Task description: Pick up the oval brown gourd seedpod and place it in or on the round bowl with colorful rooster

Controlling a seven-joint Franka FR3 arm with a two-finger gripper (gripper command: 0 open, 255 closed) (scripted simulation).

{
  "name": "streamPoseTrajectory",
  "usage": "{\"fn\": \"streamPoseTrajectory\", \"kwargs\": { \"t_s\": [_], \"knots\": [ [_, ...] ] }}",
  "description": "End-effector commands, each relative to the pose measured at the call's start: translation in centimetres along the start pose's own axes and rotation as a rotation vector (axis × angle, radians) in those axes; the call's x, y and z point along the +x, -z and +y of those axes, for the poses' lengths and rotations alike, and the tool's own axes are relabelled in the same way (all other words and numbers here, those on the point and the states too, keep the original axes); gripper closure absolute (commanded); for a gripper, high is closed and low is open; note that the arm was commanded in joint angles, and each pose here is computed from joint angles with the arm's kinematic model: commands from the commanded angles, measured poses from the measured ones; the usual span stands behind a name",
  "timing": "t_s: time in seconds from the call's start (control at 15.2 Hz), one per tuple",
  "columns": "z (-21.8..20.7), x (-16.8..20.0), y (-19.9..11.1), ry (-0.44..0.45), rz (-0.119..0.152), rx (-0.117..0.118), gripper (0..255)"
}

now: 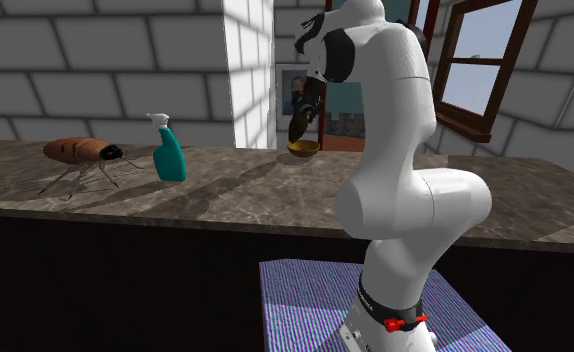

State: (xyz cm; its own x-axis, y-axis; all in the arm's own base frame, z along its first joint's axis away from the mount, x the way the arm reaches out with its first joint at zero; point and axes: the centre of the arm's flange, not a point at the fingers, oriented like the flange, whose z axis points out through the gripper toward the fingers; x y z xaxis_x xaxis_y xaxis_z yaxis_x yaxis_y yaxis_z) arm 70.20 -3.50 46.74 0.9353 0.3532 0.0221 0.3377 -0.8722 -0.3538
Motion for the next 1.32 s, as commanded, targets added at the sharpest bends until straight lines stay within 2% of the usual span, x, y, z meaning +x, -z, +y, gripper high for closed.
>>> {"fn": "streamPoseTrajectory", "kwargs": {
  "t_s": [0.0,0.07,1.12,1.25],
  "knots": [
    [2.1,1.3,0.8,0.001,-0.001,0.000,255],
    [2.7,1.7,1.1,0.001,-0.001,0.000,255],
    [5.8,1.5,-7.0,0.001,-0.001,0.000,255],
    [5.8,1.5,-7.0,0.001,-0.001,0.000,255]
  ]
}}
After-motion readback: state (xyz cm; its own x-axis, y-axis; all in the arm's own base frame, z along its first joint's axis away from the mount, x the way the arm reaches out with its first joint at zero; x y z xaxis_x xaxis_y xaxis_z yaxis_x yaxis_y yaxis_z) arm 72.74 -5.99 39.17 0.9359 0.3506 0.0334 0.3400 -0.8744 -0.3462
